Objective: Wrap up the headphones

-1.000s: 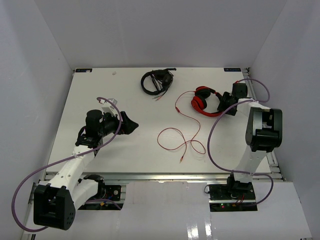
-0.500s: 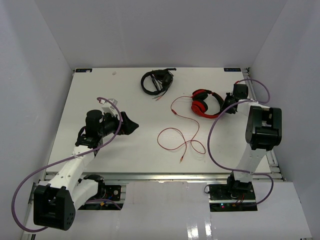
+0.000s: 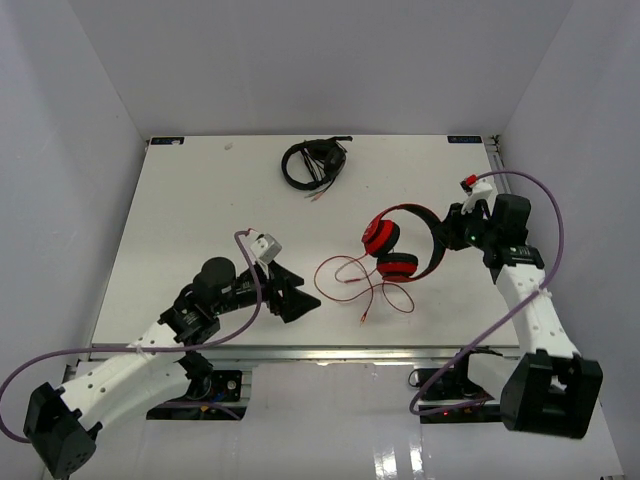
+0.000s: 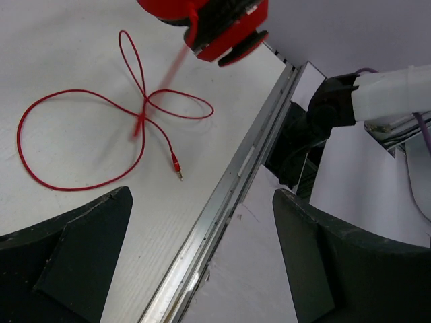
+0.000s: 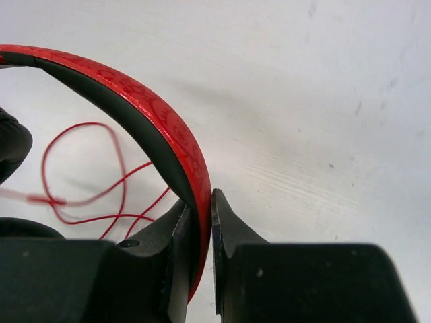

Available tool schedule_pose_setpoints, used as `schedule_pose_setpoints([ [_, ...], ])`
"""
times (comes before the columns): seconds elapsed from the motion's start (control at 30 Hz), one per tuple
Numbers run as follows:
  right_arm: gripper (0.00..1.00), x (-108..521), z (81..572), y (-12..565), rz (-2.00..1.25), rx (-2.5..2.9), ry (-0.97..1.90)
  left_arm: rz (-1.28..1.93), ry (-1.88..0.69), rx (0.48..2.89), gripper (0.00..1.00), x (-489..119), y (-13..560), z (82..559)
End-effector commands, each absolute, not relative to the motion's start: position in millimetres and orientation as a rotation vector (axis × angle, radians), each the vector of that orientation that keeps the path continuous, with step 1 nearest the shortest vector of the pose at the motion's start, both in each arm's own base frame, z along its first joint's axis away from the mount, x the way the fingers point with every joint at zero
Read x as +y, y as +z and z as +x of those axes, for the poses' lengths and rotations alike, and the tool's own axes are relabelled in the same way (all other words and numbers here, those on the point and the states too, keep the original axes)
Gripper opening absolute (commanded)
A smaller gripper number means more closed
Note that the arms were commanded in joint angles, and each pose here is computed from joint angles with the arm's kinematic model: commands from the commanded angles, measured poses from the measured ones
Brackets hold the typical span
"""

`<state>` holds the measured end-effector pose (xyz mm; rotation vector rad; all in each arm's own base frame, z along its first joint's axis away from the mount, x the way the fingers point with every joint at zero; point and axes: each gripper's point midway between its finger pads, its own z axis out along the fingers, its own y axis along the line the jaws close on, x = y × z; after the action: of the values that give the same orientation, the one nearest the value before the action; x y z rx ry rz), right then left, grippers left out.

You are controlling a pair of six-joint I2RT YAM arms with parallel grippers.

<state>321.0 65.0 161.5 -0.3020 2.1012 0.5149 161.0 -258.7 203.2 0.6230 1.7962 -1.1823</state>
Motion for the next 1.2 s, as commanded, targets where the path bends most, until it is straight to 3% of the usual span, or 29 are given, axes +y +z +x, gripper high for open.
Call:
schedule_pose_setpoints([
  [0.0, 0.08, 96.6, 275.1, 209.7, -0.59, 1.9, 0.642, 0.544, -1.195, 1.716, 0.96, -268.7, 225.8, 148.3],
  [0.47, 0.08, 109.0, 250.8, 297.7, -0.586, 1.733, 0.676, 0.746, -1.134, 1.677, 0.96, -325.9, 208.2, 90.7],
  [0.87, 0.08, 109.4, 266.7, 323.4, -0.437, 1.74, 0.757, 0.515, -0.974, 1.584, 0.98, -288.5, 199.0, 127.2],
  [1.17, 0.08, 107.4, 286.7, 342.1, -0.189, 1.791, 0.915, 0.34, -0.901, 1.355, 0.98, -281.1, 224.7, 155.8],
])
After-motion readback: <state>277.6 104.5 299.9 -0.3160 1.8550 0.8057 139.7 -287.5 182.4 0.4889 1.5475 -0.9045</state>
